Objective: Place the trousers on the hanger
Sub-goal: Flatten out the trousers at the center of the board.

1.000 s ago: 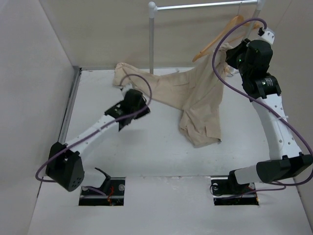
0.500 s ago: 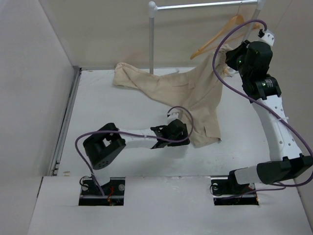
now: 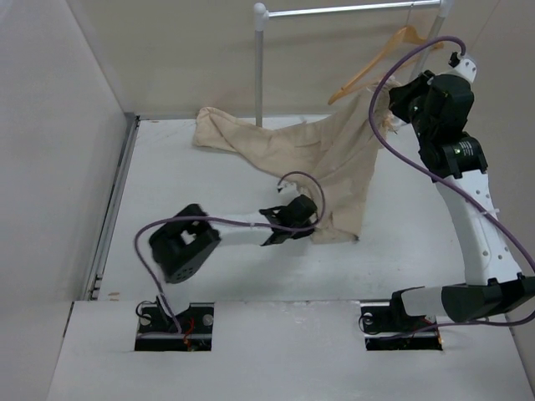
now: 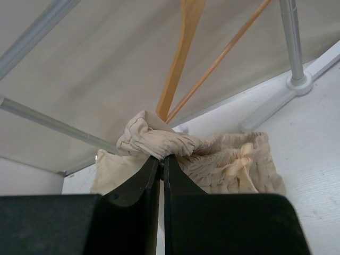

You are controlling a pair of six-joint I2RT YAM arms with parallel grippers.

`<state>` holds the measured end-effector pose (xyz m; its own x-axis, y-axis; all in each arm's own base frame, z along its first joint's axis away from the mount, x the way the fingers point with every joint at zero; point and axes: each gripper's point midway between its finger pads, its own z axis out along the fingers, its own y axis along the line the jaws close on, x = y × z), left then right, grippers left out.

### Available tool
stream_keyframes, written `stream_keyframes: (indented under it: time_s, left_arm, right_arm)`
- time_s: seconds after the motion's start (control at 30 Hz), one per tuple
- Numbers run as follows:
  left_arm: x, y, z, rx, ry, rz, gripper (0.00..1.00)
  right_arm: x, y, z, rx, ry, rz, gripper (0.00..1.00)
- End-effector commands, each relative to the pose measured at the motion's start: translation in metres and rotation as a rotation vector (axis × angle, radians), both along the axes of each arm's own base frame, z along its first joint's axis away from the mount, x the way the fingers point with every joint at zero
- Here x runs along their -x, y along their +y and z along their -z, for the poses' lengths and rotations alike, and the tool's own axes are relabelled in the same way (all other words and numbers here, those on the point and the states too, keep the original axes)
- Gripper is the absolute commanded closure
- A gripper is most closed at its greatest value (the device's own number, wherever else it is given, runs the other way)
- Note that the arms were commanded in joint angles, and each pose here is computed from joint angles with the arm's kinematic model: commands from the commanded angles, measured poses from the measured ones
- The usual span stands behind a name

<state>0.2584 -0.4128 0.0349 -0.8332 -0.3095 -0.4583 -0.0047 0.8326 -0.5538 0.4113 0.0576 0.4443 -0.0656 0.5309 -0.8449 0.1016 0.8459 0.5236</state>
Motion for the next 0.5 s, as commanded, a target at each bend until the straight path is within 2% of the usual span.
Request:
stream_keyframes:
  time_s: [0.0, 0.13, 0.2, 0.27, 0.37, 0.47]
  left_arm:
    - [-0.023, 0.100, -0.093, -0.047, -0.165, -0.216, 1.00]
    - [-0.003, 0.204, -0.213, -0.080, -0.298, -0.331, 0.98]
    - [0.012, 0.236, -0.272, -0.092, -0.345, -0.334, 0.95]
    - [0.024, 0.249, -0.316, -0.128, -0.373, -0.296, 0.91]
    - [0.025, 0.235, -0.327, -0.233, -0.351, -0.204, 0.83]
    - [0.014, 0.206, -0.289, -0.297, -0.289, -0.156, 0.66]
  right_arm:
    - [0.013, -0.003, -0.027, -0.044, -0.083, -0.002, 0.99]
    - [0.016, 0.002, -0.024, -0.065, -0.086, -0.025, 0.99]
    - [0.014, 0.002, -0.016, -0.065, -0.070, -0.024, 0.99]
    - [0.012, -0.001, 0.005, -0.081, -0.029, -0.012, 0.99]
    - [0.004, -0.008, 0.052, -0.108, 0.065, 0.019, 0.99]
    - [-0.003, -0.022, 0.095, -0.111, 0.154, 0.059, 1.00]
